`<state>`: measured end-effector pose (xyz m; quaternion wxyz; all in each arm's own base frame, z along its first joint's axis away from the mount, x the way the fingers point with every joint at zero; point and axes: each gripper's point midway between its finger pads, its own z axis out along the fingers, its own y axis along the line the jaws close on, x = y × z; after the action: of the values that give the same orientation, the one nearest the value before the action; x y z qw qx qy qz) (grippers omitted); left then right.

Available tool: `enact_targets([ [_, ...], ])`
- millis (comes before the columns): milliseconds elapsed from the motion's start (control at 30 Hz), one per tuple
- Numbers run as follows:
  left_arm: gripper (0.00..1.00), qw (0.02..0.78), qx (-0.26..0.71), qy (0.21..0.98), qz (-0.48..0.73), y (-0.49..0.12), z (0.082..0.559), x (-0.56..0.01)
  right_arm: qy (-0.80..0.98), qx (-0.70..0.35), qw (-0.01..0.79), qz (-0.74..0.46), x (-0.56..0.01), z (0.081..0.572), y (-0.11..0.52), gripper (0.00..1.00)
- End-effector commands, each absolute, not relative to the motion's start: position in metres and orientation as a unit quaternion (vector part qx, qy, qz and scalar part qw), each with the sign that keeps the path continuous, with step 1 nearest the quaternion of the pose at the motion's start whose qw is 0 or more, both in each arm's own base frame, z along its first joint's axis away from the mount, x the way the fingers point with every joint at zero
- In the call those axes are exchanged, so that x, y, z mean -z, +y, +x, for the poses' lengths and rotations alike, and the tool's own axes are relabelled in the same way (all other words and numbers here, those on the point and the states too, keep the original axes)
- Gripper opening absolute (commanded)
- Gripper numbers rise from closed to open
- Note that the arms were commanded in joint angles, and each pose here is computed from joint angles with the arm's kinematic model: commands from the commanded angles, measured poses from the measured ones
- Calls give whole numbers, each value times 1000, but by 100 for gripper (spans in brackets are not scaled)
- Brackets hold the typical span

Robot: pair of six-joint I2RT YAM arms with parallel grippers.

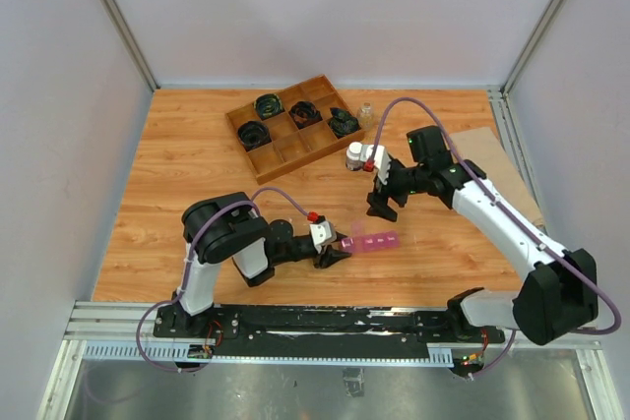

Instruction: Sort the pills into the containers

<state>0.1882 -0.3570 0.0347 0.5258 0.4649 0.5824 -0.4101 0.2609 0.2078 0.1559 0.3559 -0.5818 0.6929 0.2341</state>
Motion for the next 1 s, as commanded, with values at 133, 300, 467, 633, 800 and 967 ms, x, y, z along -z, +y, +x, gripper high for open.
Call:
enact_targets([
  [133,50,604,414,525,433,-370,205,-79,680,-254,414,-549,-204,251,191,89],
  [300,78,614,412,524,423,-364,204,-85,673,-267,439,-532,-221,246,185,91],
  [467,83,627,424,520,395,-349,196,-112,667,-284,459,-514,-236,243,179,91],
  [633,87,631,484,505,336,-334,179,-170,670,-282,483,-489,-249,246,171,94],
  [800,88,538,457,627,328,-366,210,-178,700,-242,503,-446,-249,265,156,99],
  [967,86,493,409,699,318,-370,227,-166,726,-225,504,-409,-238,301,149,98],
])
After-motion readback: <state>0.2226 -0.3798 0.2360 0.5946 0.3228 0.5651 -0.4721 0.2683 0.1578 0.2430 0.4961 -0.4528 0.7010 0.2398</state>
